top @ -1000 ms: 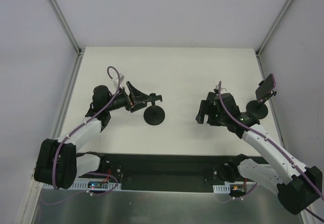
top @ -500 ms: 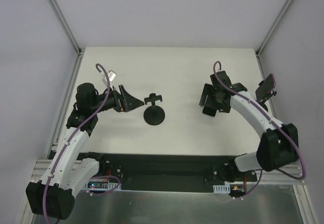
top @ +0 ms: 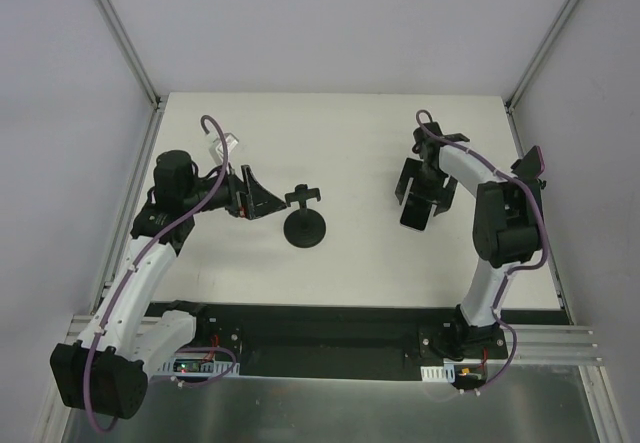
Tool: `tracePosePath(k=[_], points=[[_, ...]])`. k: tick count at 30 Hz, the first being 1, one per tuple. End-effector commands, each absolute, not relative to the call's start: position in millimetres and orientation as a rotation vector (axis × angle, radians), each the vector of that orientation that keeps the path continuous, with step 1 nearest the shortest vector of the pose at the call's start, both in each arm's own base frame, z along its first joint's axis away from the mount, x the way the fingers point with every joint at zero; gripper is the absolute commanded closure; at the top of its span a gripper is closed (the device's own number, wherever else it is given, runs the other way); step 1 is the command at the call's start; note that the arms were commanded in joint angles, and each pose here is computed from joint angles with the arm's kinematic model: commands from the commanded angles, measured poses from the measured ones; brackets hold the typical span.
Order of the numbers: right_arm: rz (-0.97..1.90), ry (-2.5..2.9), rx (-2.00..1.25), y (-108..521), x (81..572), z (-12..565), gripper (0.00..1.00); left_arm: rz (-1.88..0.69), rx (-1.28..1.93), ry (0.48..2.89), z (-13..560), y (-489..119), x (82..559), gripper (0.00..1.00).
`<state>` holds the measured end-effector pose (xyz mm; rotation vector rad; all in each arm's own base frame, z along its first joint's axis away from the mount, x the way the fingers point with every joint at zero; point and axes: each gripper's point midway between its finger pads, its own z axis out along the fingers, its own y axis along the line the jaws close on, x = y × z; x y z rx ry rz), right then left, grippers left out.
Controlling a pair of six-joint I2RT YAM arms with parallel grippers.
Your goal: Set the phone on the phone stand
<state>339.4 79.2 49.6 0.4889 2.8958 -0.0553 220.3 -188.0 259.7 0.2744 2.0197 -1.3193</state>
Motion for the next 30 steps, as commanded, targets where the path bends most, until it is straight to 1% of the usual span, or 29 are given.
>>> tracePosePath(k=[1, 5, 7, 9, 12, 13, 15, 16, 19, 23, 27, 29, 30], points=[[-0.065, 2.936, 0.496, 79.4, 341.5, 46.2, 0.04, -1.296, 0.384, 1.994, 261.8, -193.8, 222.7, 0.01], [-0.081, 2.945, 0.51, 79.7, 349.0, 37.9, 0.03, -1.275, 0.409, 2.015, 250.0, -196.4, 222.3, 0.01], [-0.051, 2.965, 0.497, 83.6, 349.5, 34.1, 0.01, -1.262, 0.409, 2.036, 240.7, -196.8, 223.6, 0.01], [-0.053, 2.981, 0.482, 83.9, 349.1, 30.1, 0.05, -1.256, 0.413, 2.041, 238.5, -196.8, 222.8, 0.02], [-0.072, 2.991, 0.483, 79.8, 347.9, 25.7, 0.09, -1.26, 0.428, 2.037, 239.4, -198.7, 220.1, 0.03], [-0.076, 3.001, 0.48, 79.7, 346.8, 23.2, 0.13, -1.259, 0.427, 2.039, 238.8, -198.7, 219.7, 0.03], [-0.049, 3.02, 0.453, 79.9, 345.7, 20.0, 0.15, -1.247, 0.425, 2.038, 238.7, -198.0, 220.2, 0.03], [-0.048, 3.029, 0.442, 80.0, 344.8, 17.6, 0.19, -1.242, 0.425, 2.037, 238.6, -197.7, 220.2, 0.03], [-0.069, 3.029, 0.412, 76.5, 343.6, 17.0, 0.23, -1.235, 0.427, 2.03, 240.3, -196.9, 219.4, 0.03], [-0.047, 3.031, 0.402, 74.6, 345.8, 17.0, 0.27, -1.213, 0.423, 2.025, 241.2, -195.1, 221.0, 0.03], [-0.003, 3.052, 0.384, 76.0, 346.2, 17.4, 0.27, -1.184, 0.404, 2.018, 241.0, -189.9, 222.9, 0.03], [0.006, 3.055, 0.367, 75.4, 346.1, 17.6, 0.34, -1.16, 0.389, 2.011, 241.1, -186.1, 224.9, 0.03], [0.015, 3.056, 0.357, 76.8, 345.9, 17.0, 0.42, -1.148, 0.379, 2.008, 241.3, -183.5, 226.6, 0.03]])
